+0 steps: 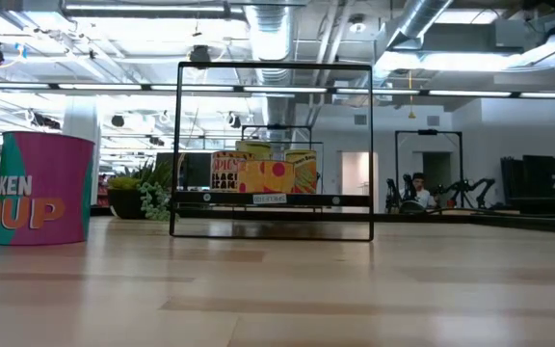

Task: Pick and place cans onto a shelf
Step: Put the canned chicken soup on the shelf

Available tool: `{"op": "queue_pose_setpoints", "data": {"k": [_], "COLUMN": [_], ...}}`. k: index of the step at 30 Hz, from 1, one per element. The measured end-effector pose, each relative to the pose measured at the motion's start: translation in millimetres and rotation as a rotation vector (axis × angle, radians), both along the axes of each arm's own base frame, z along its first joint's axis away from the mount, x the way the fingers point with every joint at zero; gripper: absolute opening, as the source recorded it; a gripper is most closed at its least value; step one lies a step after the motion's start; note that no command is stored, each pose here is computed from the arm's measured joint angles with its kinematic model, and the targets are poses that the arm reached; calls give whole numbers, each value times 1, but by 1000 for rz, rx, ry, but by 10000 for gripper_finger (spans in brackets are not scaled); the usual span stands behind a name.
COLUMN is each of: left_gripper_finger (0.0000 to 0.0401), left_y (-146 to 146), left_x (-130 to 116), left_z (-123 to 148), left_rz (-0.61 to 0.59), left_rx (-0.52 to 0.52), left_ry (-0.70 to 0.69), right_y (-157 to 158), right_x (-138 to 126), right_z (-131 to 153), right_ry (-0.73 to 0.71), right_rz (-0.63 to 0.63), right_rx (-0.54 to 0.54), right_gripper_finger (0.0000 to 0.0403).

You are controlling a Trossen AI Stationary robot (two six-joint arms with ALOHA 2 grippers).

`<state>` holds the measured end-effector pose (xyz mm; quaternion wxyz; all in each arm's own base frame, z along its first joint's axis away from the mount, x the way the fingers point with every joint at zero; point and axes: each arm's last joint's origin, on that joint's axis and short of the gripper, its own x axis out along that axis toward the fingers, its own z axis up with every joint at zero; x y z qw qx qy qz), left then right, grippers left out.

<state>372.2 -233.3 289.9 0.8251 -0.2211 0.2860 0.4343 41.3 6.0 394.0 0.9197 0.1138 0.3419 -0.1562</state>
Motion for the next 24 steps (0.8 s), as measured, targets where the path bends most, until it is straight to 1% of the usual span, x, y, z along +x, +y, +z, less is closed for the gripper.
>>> {"op": "queue_pose_setpoints", "data": {"k": [2,3,6,10,14,16,20,22,24], "left_gripper_finger": [0,0,0,0,0,0,0,0,0], "left_y": [5,9,22,41,65,77,108,126,143], "left_x": [-8,-12,-19,-25,-31,-35,-45,-50,-56], "left_z": [18,28,50,73,96,107,129,135,136], "left_rz": [8,-12,-19,-64,-105,-144,-223,-247,-254], "left_rx": [-40,-38,-51,3,84,120,182,190,191], "left_ry": [-32,-34,-56,-50,-34,0,83,133,182], "right_y": [1,2,5,12,24,29,34,31,28], "right_x": [2,3,8,20,40,54,84,99,113], "right_z": [2,2,5,8,11,12,12,10,7], "right_ry": [-26,-35,-69,-94,-118,-126,-159,-174,-159], "right_rz": [2,2,2,13,48,49,-82,-165,-225], "right_rx": [14,19,38,42,16,-22,-88,-100,-119], "right_gripper_finger": [19,19,20,23,21,18,15,16,19]}}
